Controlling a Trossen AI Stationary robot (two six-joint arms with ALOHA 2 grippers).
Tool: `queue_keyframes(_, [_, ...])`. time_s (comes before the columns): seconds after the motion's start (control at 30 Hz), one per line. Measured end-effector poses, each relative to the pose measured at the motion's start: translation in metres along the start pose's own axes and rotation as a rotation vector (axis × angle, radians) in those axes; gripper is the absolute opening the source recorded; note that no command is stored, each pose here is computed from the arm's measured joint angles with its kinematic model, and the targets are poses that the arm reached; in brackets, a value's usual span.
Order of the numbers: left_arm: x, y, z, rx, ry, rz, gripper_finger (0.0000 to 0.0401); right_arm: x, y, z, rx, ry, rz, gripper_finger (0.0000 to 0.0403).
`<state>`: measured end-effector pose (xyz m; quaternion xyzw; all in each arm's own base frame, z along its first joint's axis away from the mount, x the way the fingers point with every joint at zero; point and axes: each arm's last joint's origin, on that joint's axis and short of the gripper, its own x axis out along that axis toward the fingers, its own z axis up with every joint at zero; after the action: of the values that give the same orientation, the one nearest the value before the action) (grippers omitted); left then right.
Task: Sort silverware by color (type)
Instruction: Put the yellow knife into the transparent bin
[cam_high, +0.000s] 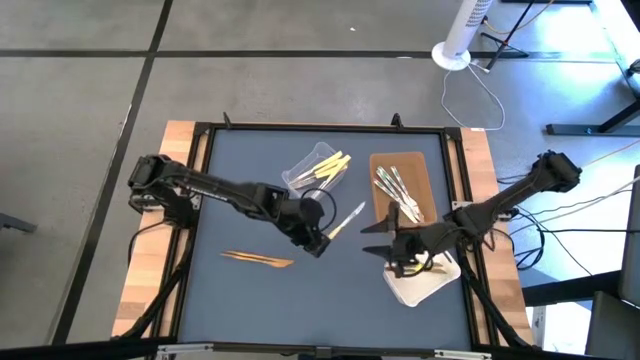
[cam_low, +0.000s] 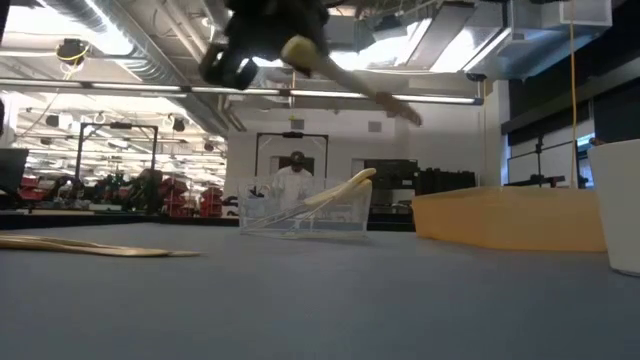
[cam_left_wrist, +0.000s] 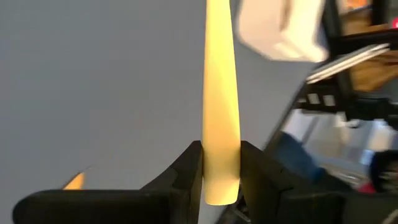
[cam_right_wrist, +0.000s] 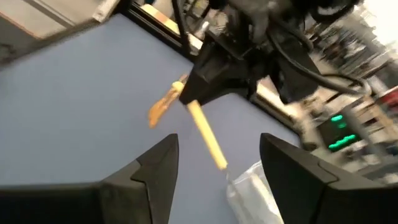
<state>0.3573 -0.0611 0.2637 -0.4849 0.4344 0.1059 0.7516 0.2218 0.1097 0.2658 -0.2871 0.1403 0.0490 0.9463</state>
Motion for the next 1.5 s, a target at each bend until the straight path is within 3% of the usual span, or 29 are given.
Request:
queue_keyframes(0.17, [-0.002, -0.004, 0.009, -0.002, -0.01, -0.077, 0.0081, 0.022, -0.003, -0.006, -0.037, 0.013, -0.056, 0.0215])
queue_keyframes(0.5, [-0.004, -0.001, 0.019, -0.018, -0.026, -0.093, 0.0081, 0.051, -0.013, -0.028, -0.048, 0.094, -0.073, 0.0215])
queue_keyframes(0.83, [-0.004, -0.005, 0.021, -0.011, -0.032, -0.138, 0.0081, 0.061, -0.009, -0.037, -0.177, 0.141, -0.052, 0.0215])
queue_keyframes(1.37, [-0.005, -0.007, 0.022, -0.006, -0.043, -0.162, 0.0081, 0.063, -0.008, -0.039, -0.184, 0.147, -0.048, 0.0215])
queue_keyframes(1.5, [-0.005, -0.007, 0.022, -0.007, -0.046, -0.167, 0.0081, 0.063, -0.008, -0.038, -0.183, 0.146, -0.049, 0.0199])
